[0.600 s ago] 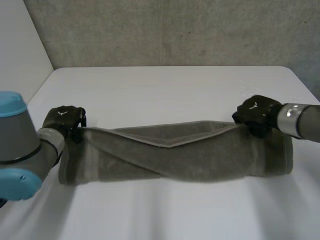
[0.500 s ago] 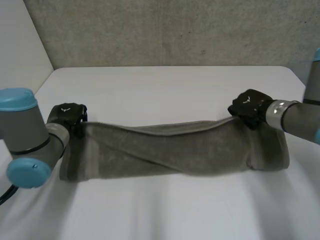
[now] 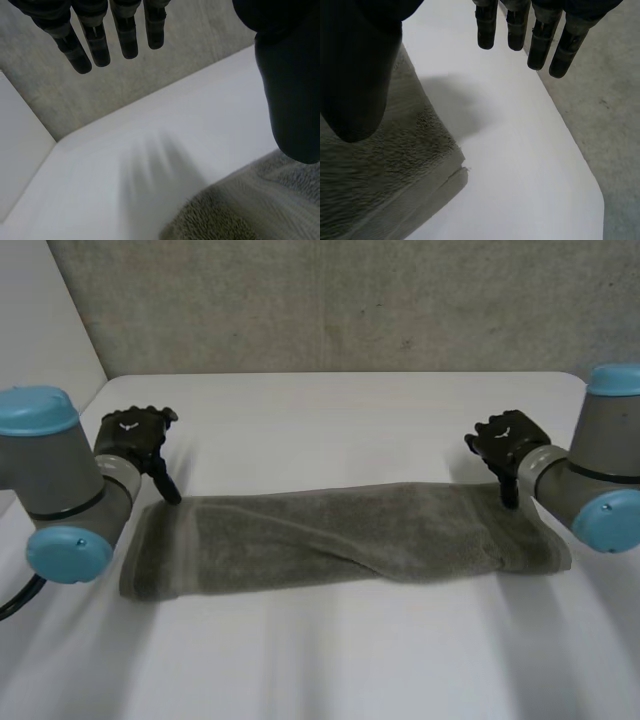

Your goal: Fold the towel.

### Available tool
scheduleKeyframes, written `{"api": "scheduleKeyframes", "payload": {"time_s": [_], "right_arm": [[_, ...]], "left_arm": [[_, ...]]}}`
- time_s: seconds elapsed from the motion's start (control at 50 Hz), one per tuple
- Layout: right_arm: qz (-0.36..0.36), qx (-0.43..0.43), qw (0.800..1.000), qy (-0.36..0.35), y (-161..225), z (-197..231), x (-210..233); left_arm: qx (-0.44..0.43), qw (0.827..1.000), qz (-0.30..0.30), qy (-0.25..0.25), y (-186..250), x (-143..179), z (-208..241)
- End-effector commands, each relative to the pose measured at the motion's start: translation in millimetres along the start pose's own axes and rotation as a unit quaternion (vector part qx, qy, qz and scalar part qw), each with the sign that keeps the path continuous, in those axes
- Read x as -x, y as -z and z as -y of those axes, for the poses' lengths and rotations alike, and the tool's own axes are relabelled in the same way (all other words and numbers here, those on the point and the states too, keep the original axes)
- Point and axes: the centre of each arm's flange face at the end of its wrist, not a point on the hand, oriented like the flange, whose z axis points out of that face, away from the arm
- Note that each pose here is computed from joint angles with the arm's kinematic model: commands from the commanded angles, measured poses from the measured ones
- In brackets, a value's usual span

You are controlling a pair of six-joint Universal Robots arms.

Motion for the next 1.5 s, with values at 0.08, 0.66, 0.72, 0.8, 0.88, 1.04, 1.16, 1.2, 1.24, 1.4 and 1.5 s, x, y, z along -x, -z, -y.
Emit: {"api": "scheduleKeyframes", "payload": {"time_s": [0.08, 0.66, 0.72, 0.8, 0.88, 1.04, 1.16, 1.2, 1.24, 1.4, 1.5], "right_arm": [[0.026, 0.024, 0.998, -0.06, 70, -1, 6], [-0.04, 0.086, 0.988, -0.118, 62, -104, -19], [-0.057, 0.082, 0.988, -0.118, 67, -103, -31], [-0.067, 0.091, 0.986, -0.123, 71, -114, -45], [-0.082, 0.107, 0.985, -0.109, 75, -127, -62], [-0.124, 0.137, 0.982, -0.033, 90, -134, -119], [-0.101, -0.026, 0.994, -0.02, 86, -15, -96], [-0.083, -0.071, 0.994, -0.013, 89, 16, -80], [-0.056, -0.114, 0.992, -0.004, 92, 48, -57], [0.146, -0.262, 0.952, 0.059, 122, 144, 125], [0.225, -0.235, 0.943, 0.076, 124, 124, 195]], "left_arm": [[0.024, 1.0, -0.008, -0.004, 47, 2, -5], [0.083, 0.996, -0.027, -0.014, 62, -14, -67], [0.088, 0.996, -0.029, -0.015, 61, -16, -70], [0.089, 0.995, -0.03, -0.016, 62, -17, -72], [0.085, 0.996, -0.03, -0.017, 64, -18, -69], [0.024, 0.999, -0.041, -0.013, 79, -24, -29], [-0.019, 0.999, -0.036, -0.007, 82, -20, -2], [-0.041, 0.999, -0.033, -0.005, 81, -19, 11], [-0.046, 0.998, -0.031, -0.004, 80, -18, 15], [-0.046, 0.998, -0.035, -0.005, 80, -21, 15], [-0.034, 0.999, -0.041, -0.007, 82, -25, 7]]}}
